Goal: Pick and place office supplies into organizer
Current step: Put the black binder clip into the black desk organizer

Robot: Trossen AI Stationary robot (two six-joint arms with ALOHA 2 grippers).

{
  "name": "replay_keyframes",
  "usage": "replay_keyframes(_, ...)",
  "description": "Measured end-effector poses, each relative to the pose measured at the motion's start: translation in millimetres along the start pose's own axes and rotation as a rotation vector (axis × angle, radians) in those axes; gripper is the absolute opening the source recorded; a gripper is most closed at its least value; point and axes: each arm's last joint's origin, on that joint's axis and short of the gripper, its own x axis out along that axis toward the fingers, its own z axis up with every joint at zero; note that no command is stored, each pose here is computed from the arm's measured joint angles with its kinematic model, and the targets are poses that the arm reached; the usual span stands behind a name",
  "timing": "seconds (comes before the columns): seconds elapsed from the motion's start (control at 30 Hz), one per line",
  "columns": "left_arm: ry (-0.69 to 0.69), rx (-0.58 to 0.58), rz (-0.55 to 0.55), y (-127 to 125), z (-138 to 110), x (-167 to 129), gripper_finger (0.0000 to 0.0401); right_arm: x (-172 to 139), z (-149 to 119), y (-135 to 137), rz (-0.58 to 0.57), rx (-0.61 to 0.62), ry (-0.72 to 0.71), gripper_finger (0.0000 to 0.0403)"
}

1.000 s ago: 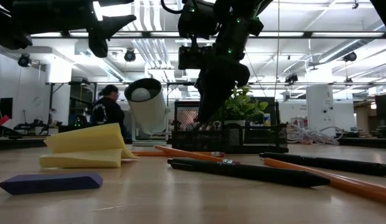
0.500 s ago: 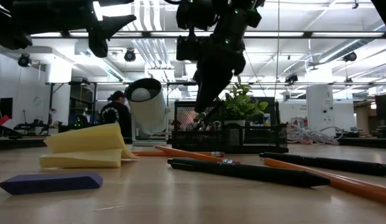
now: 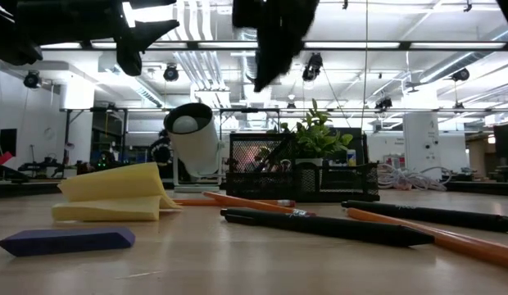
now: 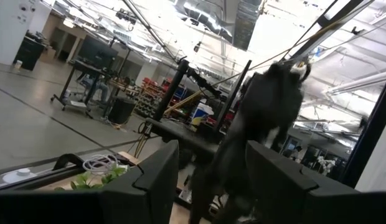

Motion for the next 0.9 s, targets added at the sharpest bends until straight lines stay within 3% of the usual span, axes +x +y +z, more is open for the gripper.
replay_keyframes(0.23,0.000,0.000,0.000,0.0,0.0,0.0,0.0171,-103.5,11.6,-11.2,-0.152,0.018,-0.396,0.0058)
replay_keyframes(0.53,0.000,0.000,0.000,0.0,0.0,0.0,0.0171,-221.7,-28.7,-12.7,-0.202,0.053,-0.707,0.0059)
replay_keyframes(0.7,0.000,0.000,0.000,0.0,0.0,0.0,0.0171,-250.1,-67.9,-9.3,-0.197,0.073,-0.782,0.0057)
replay_keyframes(0.9,0.000,0.000,0.000,0.0,0.0,0.0,0.0171,-238.8,-124.9,-4.7,-0.179,0.131,-0.872,0.0056)
